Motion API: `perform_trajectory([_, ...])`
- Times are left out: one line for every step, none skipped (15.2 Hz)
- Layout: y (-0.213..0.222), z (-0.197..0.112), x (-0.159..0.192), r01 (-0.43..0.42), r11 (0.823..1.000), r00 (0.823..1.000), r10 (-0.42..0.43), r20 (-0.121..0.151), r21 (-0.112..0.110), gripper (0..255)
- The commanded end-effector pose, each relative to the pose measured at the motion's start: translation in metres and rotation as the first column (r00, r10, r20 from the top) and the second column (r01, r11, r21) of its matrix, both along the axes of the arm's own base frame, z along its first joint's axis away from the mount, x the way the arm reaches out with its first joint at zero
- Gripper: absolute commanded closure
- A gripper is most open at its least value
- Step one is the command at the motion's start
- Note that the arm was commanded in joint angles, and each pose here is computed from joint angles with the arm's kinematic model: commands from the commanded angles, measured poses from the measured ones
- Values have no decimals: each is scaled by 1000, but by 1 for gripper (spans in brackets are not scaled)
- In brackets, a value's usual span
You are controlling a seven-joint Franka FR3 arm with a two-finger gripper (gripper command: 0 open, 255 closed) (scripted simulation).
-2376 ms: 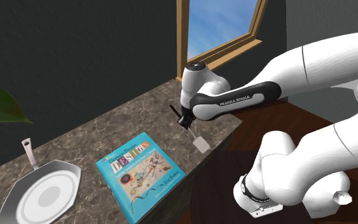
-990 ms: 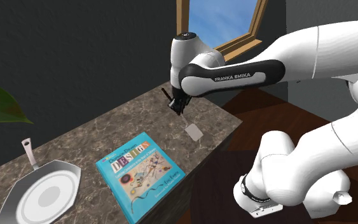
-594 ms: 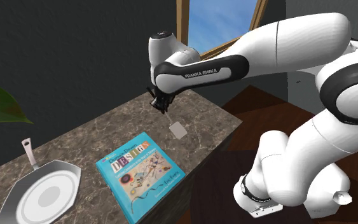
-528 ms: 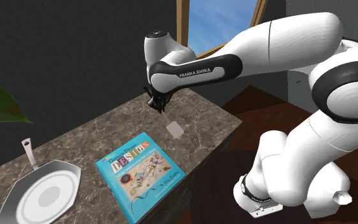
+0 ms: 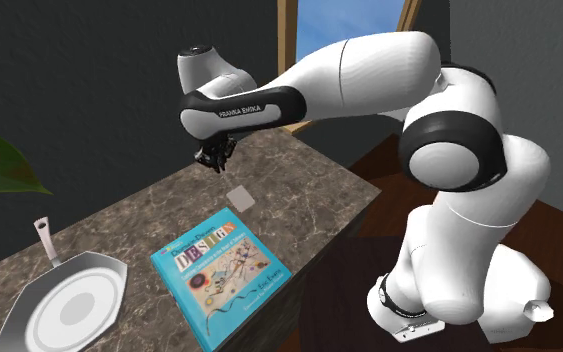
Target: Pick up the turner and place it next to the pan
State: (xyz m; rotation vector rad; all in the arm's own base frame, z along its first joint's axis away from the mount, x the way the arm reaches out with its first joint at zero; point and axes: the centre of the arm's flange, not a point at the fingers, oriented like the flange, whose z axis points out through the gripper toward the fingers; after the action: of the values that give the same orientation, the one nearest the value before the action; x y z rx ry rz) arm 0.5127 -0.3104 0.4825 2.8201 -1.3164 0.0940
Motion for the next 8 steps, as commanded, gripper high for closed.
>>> perform_trajectory([-6, -2, 28, 0, 1000, 1000, 0, 0, 0, 255])
perform_trajectory([-9, -2, 41, 0, 1000, 1000, 0, 0, 0, 255])
perform_trajectory([-12, -2, 54, 0, 1000, 1000, 0, 0, 0, 255])
perform_trajectory([-15, -2, 66, 0, 1000, 1000, 0, 0, 0, 255])
perform_trajectory([-17, -1, 79, 0, 1000, 1000, 0, 0, 0, 255])
perform_trajectory([-20, -1, 92, 0, 1000, 1000, 0, 0, 0, 255])
perform_trajectory([-23, -1, 105, 0, 1000, 1000, 0, 0, 0, 255])
perform_trajectory([-26, -1, 118, 0, 1000, 1000, 0, 0, 0, 255])
